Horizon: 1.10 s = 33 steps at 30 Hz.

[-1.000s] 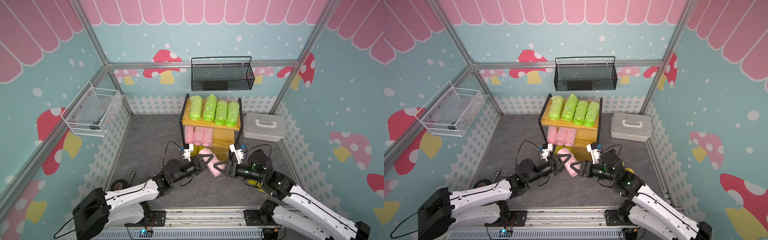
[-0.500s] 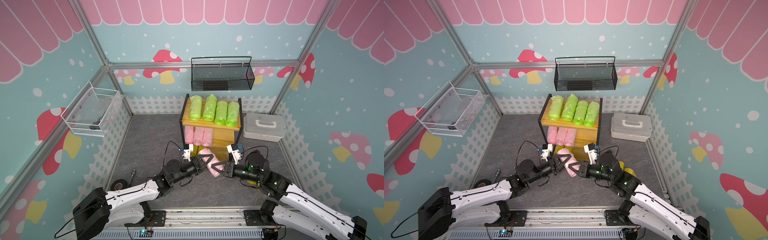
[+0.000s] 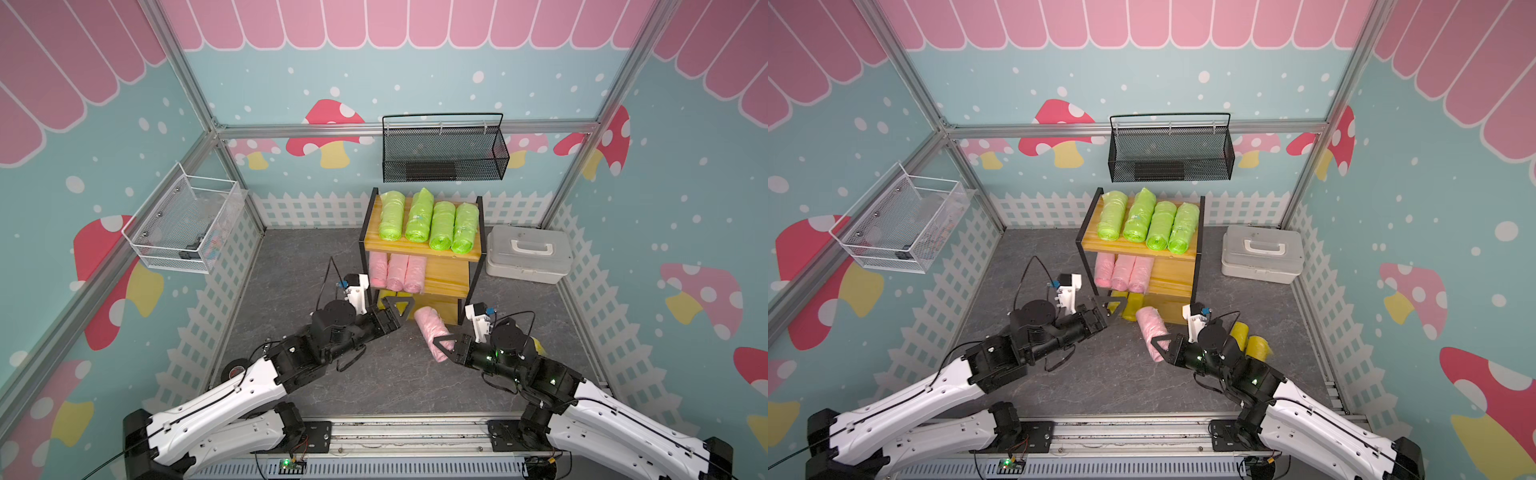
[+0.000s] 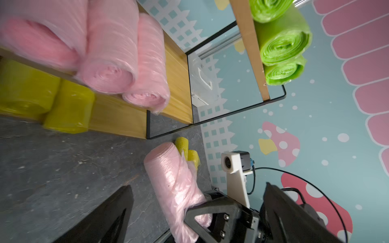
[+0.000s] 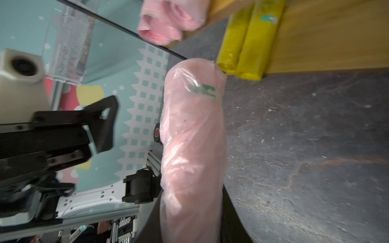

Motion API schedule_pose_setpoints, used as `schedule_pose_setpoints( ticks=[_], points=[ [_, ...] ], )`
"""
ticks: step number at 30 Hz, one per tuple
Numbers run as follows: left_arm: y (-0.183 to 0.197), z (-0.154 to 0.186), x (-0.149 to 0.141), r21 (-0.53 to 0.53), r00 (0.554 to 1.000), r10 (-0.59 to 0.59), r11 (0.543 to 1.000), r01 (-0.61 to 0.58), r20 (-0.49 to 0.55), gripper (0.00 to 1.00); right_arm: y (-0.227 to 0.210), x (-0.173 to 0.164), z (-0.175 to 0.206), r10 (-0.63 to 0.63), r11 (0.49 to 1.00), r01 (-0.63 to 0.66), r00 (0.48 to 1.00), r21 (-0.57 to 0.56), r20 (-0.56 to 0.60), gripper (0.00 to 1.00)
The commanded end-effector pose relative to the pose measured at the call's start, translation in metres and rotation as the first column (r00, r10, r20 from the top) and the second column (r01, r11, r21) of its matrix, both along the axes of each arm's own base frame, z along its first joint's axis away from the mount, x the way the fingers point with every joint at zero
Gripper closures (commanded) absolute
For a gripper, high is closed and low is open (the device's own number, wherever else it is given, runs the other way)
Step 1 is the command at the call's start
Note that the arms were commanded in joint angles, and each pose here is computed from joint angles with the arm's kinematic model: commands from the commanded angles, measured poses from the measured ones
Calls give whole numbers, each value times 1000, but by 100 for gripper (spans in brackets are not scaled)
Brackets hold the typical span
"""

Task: Sort the rolls of trash bags by color and place them on the shelf
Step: Pick up the roll of trash bags from the center of the board, then adjust the shelf at the center of the board.

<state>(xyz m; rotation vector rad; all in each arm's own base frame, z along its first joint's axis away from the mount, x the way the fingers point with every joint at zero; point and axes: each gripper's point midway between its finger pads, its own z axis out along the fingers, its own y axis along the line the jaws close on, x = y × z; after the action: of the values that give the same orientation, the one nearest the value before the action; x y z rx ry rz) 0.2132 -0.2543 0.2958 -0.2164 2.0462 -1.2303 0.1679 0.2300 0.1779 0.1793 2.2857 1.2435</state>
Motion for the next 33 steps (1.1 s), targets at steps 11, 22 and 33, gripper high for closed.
schedule_pose_setpoints(
  ticks=[11, 22, 33],
  points=[
    [61, -65, -17, 163, 992, 121, 980, -114, -35, 2, -2, 29, -67, -148, 989, 146, 986, -34, -72, 100],
    [55, -68, -15, 167, 994, 104, 981, -96, -40, 2, 1, 75, -52, -11, 1000, 13, 995, 17, -99, 100],
    [60, -68, -18, 158, 994, 108, 982, -102, -29, 2, -6, 113, -55, 52, 998, -49, 988, 26, -142, 100]
  ],
)
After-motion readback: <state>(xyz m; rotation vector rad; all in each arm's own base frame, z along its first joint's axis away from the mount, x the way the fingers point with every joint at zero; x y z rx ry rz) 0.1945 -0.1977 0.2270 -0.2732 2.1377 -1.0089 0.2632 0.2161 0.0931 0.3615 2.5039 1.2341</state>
